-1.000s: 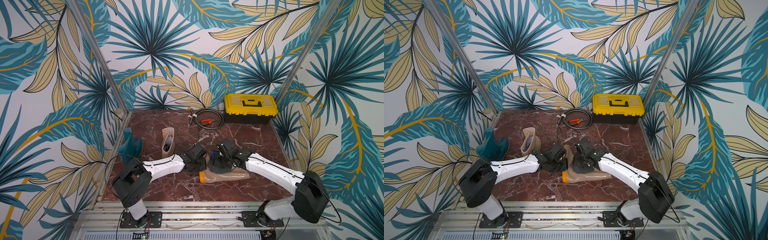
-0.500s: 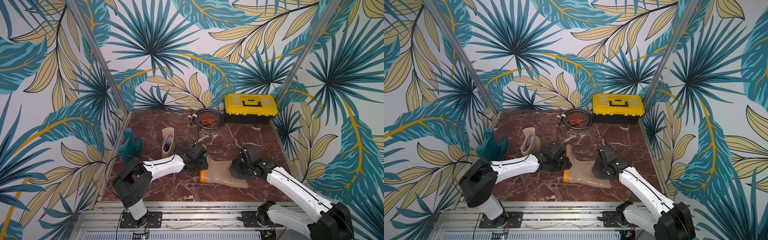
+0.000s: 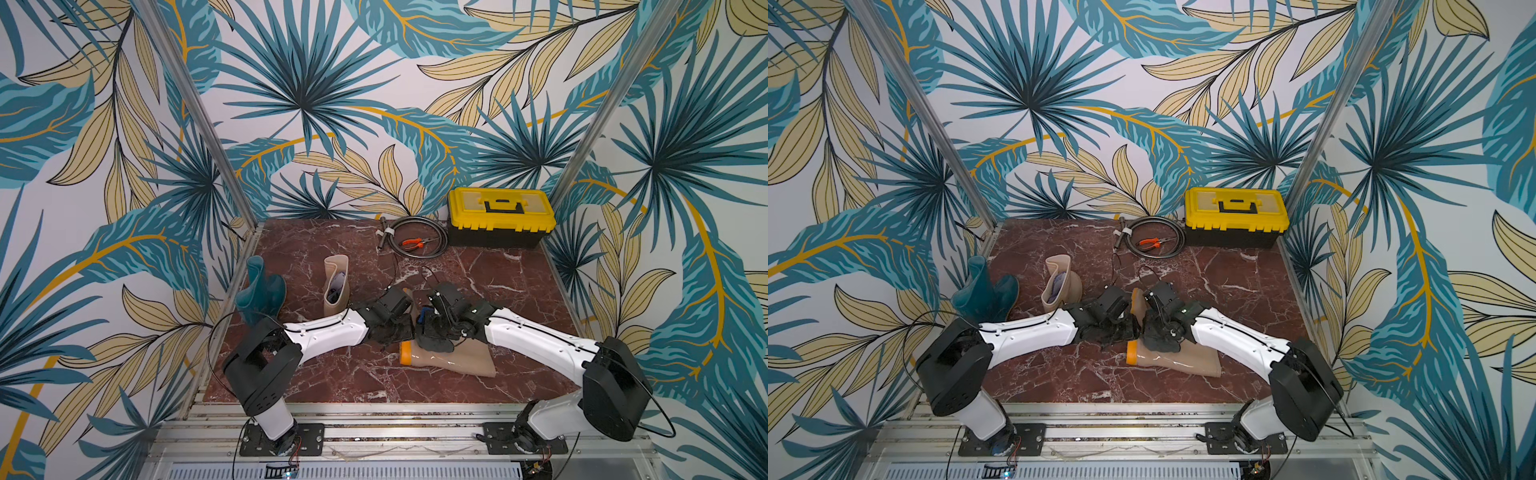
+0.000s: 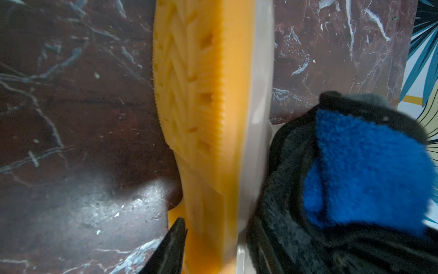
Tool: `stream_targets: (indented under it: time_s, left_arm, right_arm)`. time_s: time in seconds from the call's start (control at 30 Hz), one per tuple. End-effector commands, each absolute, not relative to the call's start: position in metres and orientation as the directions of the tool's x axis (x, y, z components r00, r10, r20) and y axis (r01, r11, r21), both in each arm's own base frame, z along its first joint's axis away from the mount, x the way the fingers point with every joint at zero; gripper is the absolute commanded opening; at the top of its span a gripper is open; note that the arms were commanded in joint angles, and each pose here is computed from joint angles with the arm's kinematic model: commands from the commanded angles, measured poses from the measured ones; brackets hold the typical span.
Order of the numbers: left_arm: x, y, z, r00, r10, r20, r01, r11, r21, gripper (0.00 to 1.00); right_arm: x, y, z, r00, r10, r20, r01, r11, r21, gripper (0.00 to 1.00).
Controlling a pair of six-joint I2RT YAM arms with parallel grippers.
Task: Wipe the rubber boots with a cloth
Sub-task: Wipe the dirt off the rubber boot.
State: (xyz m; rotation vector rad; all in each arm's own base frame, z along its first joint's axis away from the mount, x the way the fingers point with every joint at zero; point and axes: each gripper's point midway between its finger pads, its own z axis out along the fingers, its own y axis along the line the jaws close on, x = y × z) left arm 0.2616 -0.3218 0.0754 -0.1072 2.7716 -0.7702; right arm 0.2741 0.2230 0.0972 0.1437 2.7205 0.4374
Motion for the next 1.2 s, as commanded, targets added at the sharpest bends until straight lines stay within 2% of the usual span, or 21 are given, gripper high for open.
stream_targets:
  time_s: [0.0, 0.13, 0.2, 0.33, 0.43, 0.53, 0.6, 0.67, 0.8, 0.9, 0.97, 1.07, 1.17]
  left_arm:
    - [0.258, -0.326, 0.078, -0.966, -0.108, -0.233, 0.032, 0.849, -0.528, 0.48]
    - [0.257, -0.328, 0.08, -0.967, -0.089, -0.237, 0.053, 0.844, -0.534, 0.47]
    - [0.256, -0.329, 0.081, -0.968, -0.078, -0.238, 0.064, 0.842, -0.536, 0.47]
    - [0.254, -0.328, 0.08, -0.966, -0.063, -0.251, 0.081, 0.846, -0.526, 0.45]
    - [0.253, -0.325, 0.082, -0.963, -0.064, -0.26, 0.085, 0.848, -0.524, 0.44]
    - [0.251, -0.319, 0.084, -0.961, -0.071, -0.269, 0.083, 0.849, -0.522, 0.43]
    - [0.249, -0.315, 0.083, -0.96, -0.076, -0.27, 0.078, 0.851, -0.519, 0.43]
    - [0.248, -0.313, 0.08, -0.962, -0.076, -0.264, 0.074, 0.854, -0.515, 0.43]
    - [0.246, -0.314, 0.075, -0.965, -0.068, -0.252, 0.072, 0.857, -0.509, 0.43]
    - [0.248, -0.315, 0.074, -0.966, -0.063, -0.251, 0.077, 0.856, -0.511, 0.42]
    - [0.249, -0.316, 0.074, -0.966, -0.063, -0.251, 0.078, 0.855, -0.512, 0.42]
    - [0.25, -0.315, 0.072, -0.967, -0.067, -0.245, 0.071, 0.855, -0.514, 0.42]
    - [0.252, -0.317, 0.072, -0.968, -0.07, -0.242, 0.067, 0.854, -0.516, 0.39]
  right_arm:
    - [0.269, 0.168, 0.082, -0.926, 0.156, -0.345, 0.106, 0.981, 0.161, 0.0]
    - [0.251, 0.09, 0.064, -0.897, 0.346, -0.275, 0.304, 0.935, 0.184, 0.0]
    - [0.249, 0.088, 0.076, -0.882, 0.381, -0.277, 0.314, 0.914, 0.257, 0.0]
    - [0.266, 0.15, 0.107, -0.867, 0.402, -0.295, 0.235, 0.851, 0.471, 0.0]
    - [0.272, 0.215, 0.118, -0.903, 0.261, -0.342, 0.092, 0.893, 0.44, 0.0]
    - [0.274, 0.272, 0.113, -0.937, 0.161, -0.311, 0.002, 0.89, 0.455, 0.0]
    - [0.275, 0.283, 0.105, -0.946, 0.145, -0.288, -0.006, 0.886, 0.464, 0.0]
    - [0.276, 0.268, 0.095, -0.943, 0.143, -0.3, 0.008, 0.913, 0.408, 0.0]
    - [0.262, 0.183, 0.064, -0.946, 0.212, -0.244, 0.15, 0.956, 0.251, 0.0]
    - [0.243, 0.121, 0.053, -0.91, 0.362, -0.204, 0.303, 0.914, 0.27, 0.0]
    - [0.237, 0.102, 0.061, -0.89, 0.374, -0.26, 0.308, 0.915, 0.261, 0.0]
    - [0.237, 0.121, 0.072, -0.88, 0.403, -0.252, 0.297, 0.88, 0.369, 0.0]
    - [0.243, 0.168, 0.087, -0.896, 0.325, -0.302, 0.186, 0.893, 0.41, 0.0]
